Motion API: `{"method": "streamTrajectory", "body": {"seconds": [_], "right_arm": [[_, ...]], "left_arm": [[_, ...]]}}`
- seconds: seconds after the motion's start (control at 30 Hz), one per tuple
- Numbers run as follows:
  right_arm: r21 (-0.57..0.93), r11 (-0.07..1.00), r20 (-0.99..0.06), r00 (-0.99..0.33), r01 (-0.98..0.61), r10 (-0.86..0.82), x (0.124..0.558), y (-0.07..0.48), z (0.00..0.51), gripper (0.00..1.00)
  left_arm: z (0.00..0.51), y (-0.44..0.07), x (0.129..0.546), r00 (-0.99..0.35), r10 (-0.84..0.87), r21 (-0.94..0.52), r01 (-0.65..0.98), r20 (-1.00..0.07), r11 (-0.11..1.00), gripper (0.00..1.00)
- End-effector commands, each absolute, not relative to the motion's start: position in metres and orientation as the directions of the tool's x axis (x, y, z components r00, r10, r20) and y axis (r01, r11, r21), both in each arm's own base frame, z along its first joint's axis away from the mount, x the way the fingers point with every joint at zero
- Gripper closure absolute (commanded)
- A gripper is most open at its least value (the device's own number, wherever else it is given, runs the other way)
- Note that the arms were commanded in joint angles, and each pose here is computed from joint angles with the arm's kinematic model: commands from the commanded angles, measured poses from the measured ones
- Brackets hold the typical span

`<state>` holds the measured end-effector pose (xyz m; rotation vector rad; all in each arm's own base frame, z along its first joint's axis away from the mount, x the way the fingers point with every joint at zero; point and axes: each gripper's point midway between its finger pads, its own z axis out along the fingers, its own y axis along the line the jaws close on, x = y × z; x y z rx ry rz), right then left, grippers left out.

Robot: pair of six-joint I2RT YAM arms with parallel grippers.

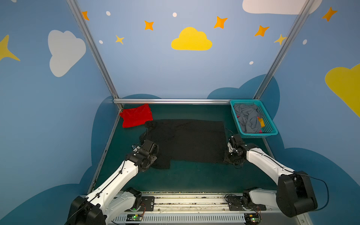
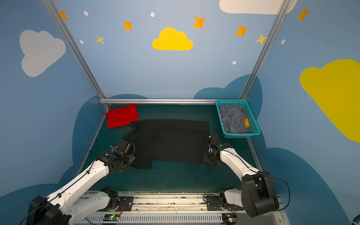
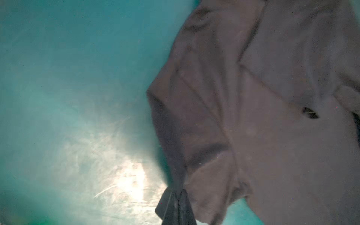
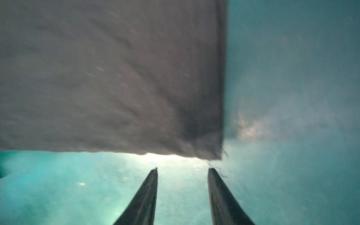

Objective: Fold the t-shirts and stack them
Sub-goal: 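Grasp the black t-shirt's near hem corners with both grippers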

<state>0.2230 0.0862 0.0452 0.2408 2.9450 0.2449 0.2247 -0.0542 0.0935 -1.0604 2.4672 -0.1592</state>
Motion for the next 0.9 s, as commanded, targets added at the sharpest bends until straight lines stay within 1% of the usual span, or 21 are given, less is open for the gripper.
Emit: {"method": "streamTrajectory", "body": {"seconds": [0.0,0.23,0.47,0.53,0.57,0.63,0.77,0.87], "right_arm": [[0.091,0.974,-0.15,-0.964,0.208,0.22,0.212,0.069,0.042,0.56],[0.032,0.971,-0.14,-0.961,0.237,0.24,0.211,0.058,0.033,0.57],[0.103,0.963,-0.144,-0.954,0.251,0.264,0.226,0.066,0.03,0.58],[0.115,0.96,-0.149,-0.951,0.255,0.27,0.229,0.066,0.029,0.61],[0.123,0.958,-0.154,-0.949,0.259,0.276,0.231,0.067,0.03,0.65],[0.141,0.955,-0.166,-0.945,0.261,0.283,0.235,0.068,0.032,0.68],[0.159,0.951,-0.181,-0.939,0.265,0.292,0.241,0.068,0.034,0.68],[0.155,0.951,-0.168,-0.941,0.268,0.293,0.241,0.067,0.03,0.67]], "left_arm": [[0.102,-0.049,0.23,-0.613,-0.682,-0.25,-0.643,-0.399,0.724,0.95],[0.109,-0.053,0.238,-0.614,-0.676,-0.266,-0.628,-0.408,0.731,0.95],[0.108,-0.055,0.239,-0.62,-0.671,-0.264,-0.624,-0.405,0.736,0.95],[0.109,-0.054,0.239,-0.619,-0.673,-0.268,-0.623,-0.405,0.734,0.95],[0.11,-0.054,0.239,-0.617,-0.673,-0.27,-0.623,-0.407,0.734,0.95],[0.112,-0.053,0.239,-0.614,-0.673,-0.272,-0.622,-0.412,0.734,0.95],[0.113,-0.053,0.238,-0.613,-0.673,-0.274,-0.621,-0.413,0.734,0.95],[0.112,-0.054,0.238,-0.614,-0.675,-0.274,-0.623,-0.409,0.733,0.95]]}}
